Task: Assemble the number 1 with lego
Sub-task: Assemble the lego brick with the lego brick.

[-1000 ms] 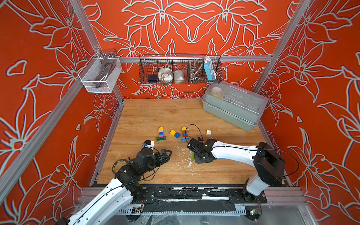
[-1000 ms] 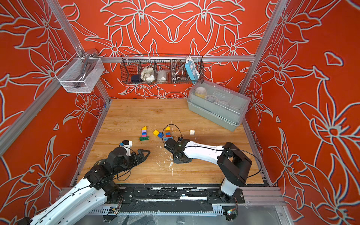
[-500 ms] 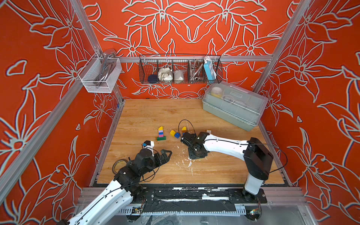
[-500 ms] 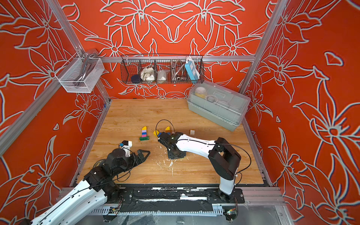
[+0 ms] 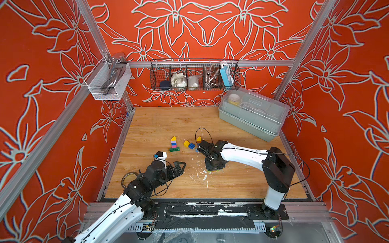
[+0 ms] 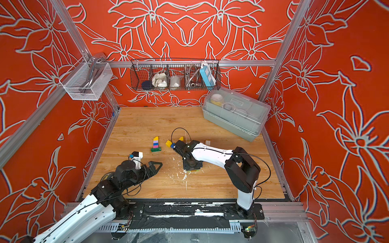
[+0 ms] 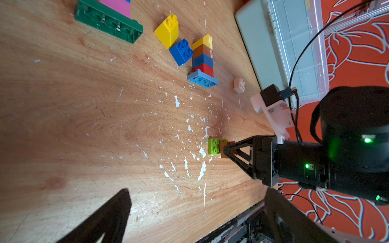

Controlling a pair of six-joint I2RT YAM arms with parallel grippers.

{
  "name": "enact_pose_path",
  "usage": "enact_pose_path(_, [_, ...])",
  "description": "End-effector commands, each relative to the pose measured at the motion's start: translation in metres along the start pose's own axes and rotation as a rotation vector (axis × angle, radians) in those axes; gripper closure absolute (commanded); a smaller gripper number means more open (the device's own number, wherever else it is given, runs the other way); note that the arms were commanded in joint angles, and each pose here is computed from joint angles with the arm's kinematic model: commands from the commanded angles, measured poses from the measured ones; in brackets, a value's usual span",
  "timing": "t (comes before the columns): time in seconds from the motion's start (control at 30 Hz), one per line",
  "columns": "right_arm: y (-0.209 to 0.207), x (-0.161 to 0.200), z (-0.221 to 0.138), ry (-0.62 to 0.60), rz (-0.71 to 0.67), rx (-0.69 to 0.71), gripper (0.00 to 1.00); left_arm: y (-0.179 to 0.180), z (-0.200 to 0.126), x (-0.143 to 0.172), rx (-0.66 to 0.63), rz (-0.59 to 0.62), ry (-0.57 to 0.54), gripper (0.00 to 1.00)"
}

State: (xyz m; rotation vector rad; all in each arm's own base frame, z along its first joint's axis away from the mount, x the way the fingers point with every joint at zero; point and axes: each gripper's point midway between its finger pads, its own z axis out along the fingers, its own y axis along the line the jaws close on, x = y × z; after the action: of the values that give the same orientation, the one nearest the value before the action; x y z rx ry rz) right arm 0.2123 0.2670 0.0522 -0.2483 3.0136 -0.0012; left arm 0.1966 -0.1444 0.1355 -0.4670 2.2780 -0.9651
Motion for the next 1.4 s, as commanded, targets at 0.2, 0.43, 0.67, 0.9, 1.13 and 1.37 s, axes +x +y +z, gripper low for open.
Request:
enact_pose_path(0.2, [-0.002, -0.001, 0.012, 0.022, 0.002, -0.005, 0.86, -0.001, 0.001, -0.002, 0.009, 0.008, -0.006, 0.01])
enact_pose_path(0.43, [-0.008, 0.002, 0.022, 0.031, 0.009, 0.021, 0.86, 0.000, 0.002, -0.002, 0.005, 0.006, -0.005, 0.01])
enact_pose_path(0.67, [-0.017, 0.004, 0.028, 0.021, 0.022, 0.040, 0.86, 0.000, 0.002, -0.002, 0.004, 0.004, -0.005, 0.01])
enact_pose_path(0.9, [-0.015, 0.001, 0.042, 0.034, 0.010, 0.036, 0.87, 0.000, 0.002, -0.002, 0.001, 0.004, -0.006, 0.01])
enact_pose_path(1.13, [-0.012, 0.010, 0.071, 0.058, 0.035, 0.008, 0.90, 0.001, 0.002, -0.002, -0.004, 0.002, -0.003, 0.01])
enact_pose_path(1.37, [-0.001, 0.018, 0.084, 0.078, 0.033, 0.025, 0.91, 0.001, 0.003, -0.002, -0.007, 0.001, -0.003, 0.01])
